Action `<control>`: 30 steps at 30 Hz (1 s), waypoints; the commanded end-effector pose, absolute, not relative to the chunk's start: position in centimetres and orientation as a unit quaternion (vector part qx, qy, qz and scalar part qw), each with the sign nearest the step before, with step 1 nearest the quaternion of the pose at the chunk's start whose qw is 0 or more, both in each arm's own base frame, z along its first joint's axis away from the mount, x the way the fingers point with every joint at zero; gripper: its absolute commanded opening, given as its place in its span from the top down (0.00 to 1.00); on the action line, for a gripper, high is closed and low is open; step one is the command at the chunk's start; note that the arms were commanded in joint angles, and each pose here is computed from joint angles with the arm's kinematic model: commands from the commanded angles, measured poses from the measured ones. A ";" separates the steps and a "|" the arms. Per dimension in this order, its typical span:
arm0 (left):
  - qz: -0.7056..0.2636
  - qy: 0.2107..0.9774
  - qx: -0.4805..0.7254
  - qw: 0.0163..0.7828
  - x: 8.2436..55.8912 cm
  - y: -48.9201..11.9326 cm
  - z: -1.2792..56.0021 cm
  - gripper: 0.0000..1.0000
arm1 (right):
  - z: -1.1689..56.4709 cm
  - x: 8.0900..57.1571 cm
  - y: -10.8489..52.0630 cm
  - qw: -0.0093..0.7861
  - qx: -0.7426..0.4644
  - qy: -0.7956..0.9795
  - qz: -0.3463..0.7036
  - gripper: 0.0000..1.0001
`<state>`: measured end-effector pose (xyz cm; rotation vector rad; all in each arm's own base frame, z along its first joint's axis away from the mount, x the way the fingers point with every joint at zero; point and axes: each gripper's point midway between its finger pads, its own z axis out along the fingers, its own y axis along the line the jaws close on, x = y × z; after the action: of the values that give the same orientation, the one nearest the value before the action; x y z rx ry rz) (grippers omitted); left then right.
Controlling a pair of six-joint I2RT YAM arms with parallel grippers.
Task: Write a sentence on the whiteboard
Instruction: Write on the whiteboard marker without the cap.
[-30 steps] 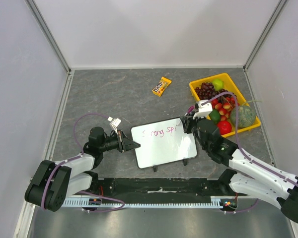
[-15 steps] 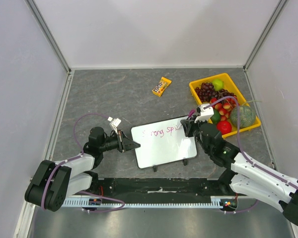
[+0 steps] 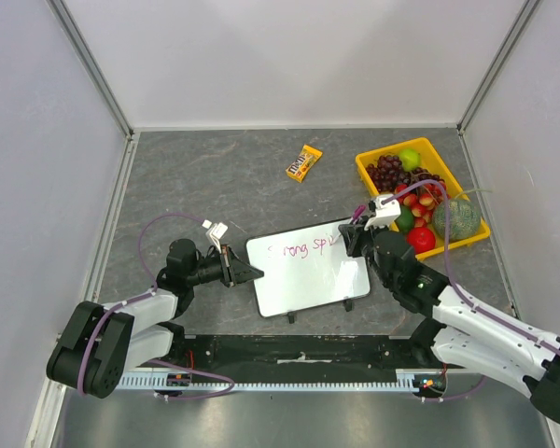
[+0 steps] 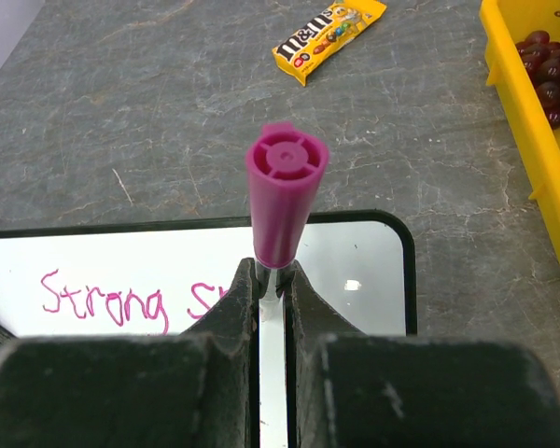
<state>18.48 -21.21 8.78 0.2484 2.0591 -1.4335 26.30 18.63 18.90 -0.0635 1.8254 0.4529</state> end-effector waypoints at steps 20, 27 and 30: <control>-0.511 0.801 0.077 0.303 18.8 -20.5 7.0 0.98 | 22.1 28.1 17.7 0.622 0.002 0.767 0.158 1.00; -0.512 0.800 0.077 0.303 18.8 -20.5 7.0 0.98 | 20.9 27.7 17.4 0.612 -0.002 0.776 0.153 1.00; -0.511 0.800 0.077 0.304 18.8 -20.5 7.0 0.98 | 20.6 27.4 17.2 0.610 -0.001 0.777 0.155 1.00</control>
<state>18.47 -21.22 8.79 0.2487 2.0590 -1.4338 27.46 18.06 20.26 -0.0296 1.8039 0.3813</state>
